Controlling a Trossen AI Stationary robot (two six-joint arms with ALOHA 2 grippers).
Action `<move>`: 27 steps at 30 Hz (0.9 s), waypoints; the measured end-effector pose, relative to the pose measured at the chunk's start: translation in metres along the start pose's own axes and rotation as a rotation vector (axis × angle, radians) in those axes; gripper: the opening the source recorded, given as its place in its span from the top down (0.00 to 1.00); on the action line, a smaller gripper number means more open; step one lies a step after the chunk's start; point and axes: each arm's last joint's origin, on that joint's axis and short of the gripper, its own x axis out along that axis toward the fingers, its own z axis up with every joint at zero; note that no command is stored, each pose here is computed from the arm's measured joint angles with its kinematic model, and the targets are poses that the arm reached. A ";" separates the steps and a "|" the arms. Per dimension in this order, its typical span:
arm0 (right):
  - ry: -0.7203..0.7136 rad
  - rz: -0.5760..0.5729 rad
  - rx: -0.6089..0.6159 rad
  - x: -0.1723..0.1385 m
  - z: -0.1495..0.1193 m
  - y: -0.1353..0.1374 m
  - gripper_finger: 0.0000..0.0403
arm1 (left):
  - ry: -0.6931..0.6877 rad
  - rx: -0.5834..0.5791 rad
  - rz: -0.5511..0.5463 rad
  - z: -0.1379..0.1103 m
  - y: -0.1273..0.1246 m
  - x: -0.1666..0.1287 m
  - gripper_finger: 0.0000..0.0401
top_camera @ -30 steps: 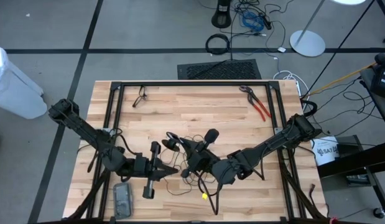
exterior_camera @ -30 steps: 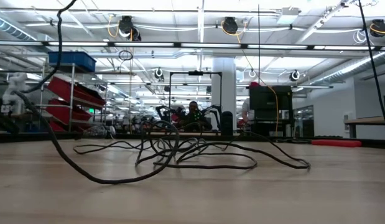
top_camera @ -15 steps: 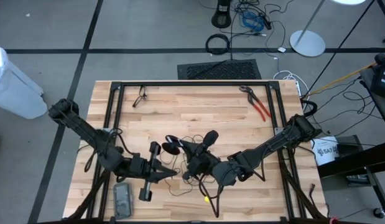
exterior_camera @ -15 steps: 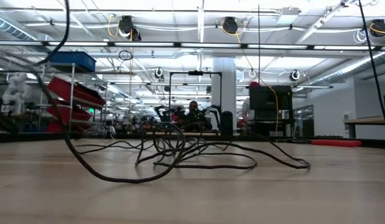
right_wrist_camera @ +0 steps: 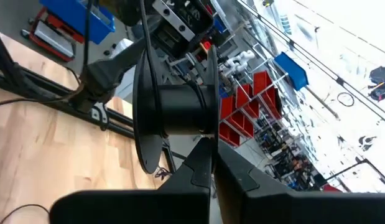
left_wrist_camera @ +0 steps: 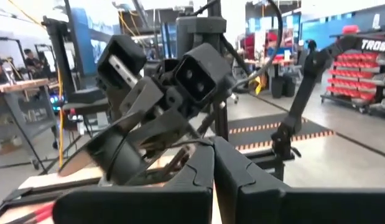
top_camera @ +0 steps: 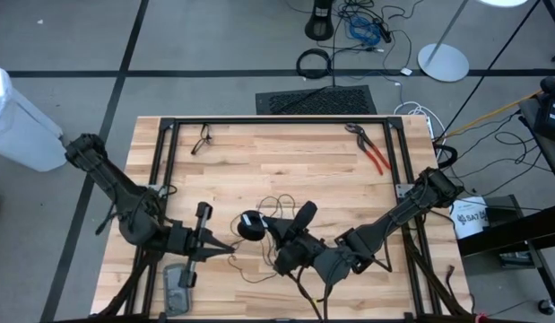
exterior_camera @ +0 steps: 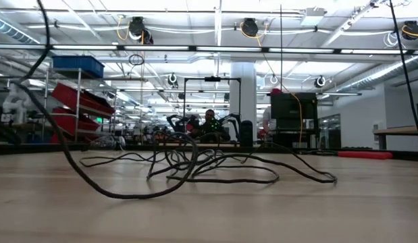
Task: Coil cords
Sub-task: Coil the black wire onto the spool
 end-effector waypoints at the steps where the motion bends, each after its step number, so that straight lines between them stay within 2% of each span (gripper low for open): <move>1: -0.003 0.005 0.005 0.000 0.000 0.000 1.00 | 0.011 -0.002 -0.004 0.000 0.000 -0.002 1.00; 10: -0.119 0.193 0.088 -0.001 0.001 0.007 1.00 | 0.102 0.061 0.002 -0.004 0.001 -0.010 1.00; 18: -0.144 0.403 0.214 -0.005 -0.003 -0.007 1.00 | 0.129 0.129 0.012 -0.007 0.002 -0.011 1.00; 21: -0.164 0.441 0.247 -0.007 -0.001 -0.012 1.00 | 0.135 0.135 0.012 -0.008 0.002 -0.011 1.00; 27: -0.188 0.434 0.295 -0.009 0.003 -0.015 1.00 | 0.179 0.166 0.006 -0.013 0.001 -0.011 1.00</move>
